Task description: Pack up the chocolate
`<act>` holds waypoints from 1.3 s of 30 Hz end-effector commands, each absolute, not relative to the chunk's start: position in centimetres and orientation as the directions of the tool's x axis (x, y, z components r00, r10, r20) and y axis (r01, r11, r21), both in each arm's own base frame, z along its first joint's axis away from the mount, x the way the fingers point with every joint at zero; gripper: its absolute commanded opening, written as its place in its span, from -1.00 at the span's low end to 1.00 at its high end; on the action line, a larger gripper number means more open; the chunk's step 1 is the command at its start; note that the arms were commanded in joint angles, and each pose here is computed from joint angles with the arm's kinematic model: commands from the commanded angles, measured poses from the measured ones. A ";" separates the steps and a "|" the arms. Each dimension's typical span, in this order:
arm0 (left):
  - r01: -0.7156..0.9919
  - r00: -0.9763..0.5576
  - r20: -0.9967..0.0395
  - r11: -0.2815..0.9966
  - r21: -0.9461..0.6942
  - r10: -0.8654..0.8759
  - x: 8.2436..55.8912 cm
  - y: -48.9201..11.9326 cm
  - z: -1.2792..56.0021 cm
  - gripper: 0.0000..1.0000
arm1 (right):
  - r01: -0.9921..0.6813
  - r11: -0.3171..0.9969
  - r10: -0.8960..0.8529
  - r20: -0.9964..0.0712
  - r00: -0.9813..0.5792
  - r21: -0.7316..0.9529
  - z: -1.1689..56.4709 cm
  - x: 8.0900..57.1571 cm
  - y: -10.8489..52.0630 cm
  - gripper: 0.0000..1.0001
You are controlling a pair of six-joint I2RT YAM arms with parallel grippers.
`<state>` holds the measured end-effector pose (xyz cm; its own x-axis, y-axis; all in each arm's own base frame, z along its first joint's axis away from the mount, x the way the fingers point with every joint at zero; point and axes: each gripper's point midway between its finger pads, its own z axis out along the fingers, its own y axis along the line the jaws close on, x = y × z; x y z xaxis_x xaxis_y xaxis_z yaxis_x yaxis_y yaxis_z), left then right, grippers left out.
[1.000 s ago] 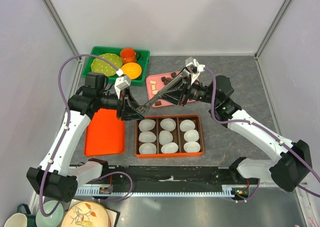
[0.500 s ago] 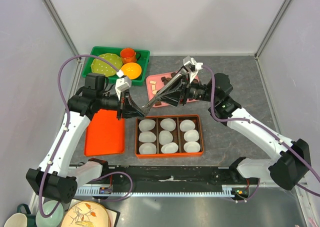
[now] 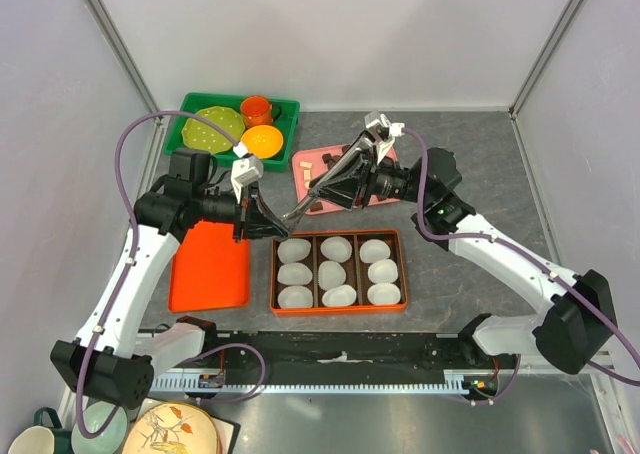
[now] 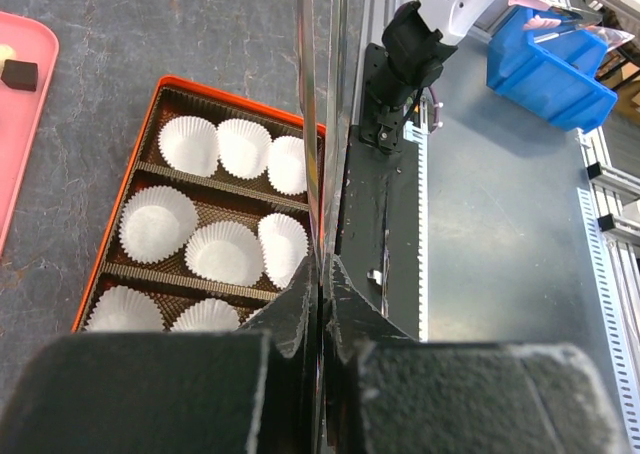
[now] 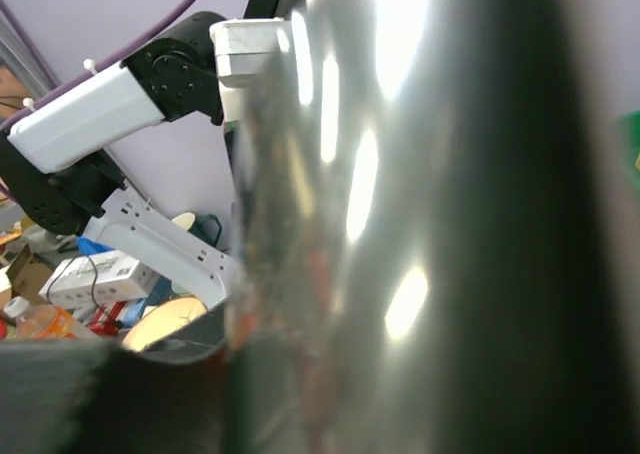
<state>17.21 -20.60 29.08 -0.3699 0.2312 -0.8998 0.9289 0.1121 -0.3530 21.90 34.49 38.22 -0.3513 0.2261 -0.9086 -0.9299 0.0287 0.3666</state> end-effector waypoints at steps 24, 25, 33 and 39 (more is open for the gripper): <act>0.696 -0.489 -0.793 0.711 -0.102 0.364 28.9 -14.5 29.8 0.31 | -0.789 0.610 0.073 -0.996 -0.043 0.079 34.0 31.3 31.1 -1.00; 0.672 -0.517 -0.771 0.734 -0.097 0.372 29.3 -14.0 28.6 0.20 | -0.768 0.634 0.066 -0.996 -0.059 0.088 33.5 32.2 31.1 -1.00; 0.578 -0.583 -0.704 0.816 -0.009 0.406 31.5 -11.5 20.3 0.04 | -0.635 0.772 -0.026 -0.999 -0.042 0.006 30.3 40.5 33.2 -1.00; 0.553 -0.589 -0.692 0.833 0.032 0.417 33.1 -10.9 18.3 0.54 | -0.538 0.840 -0.055 -0.998 0.044 -0.070 29.1 45.7 33.8 -1.00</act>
<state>29.91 -11.51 17.41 -0.6400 0.4403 -0.6297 0.6003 0.7981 -0.0521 41.50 33.64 24.28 -0.1274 -0.1060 -0.9862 -0.6304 0.7763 -0.0020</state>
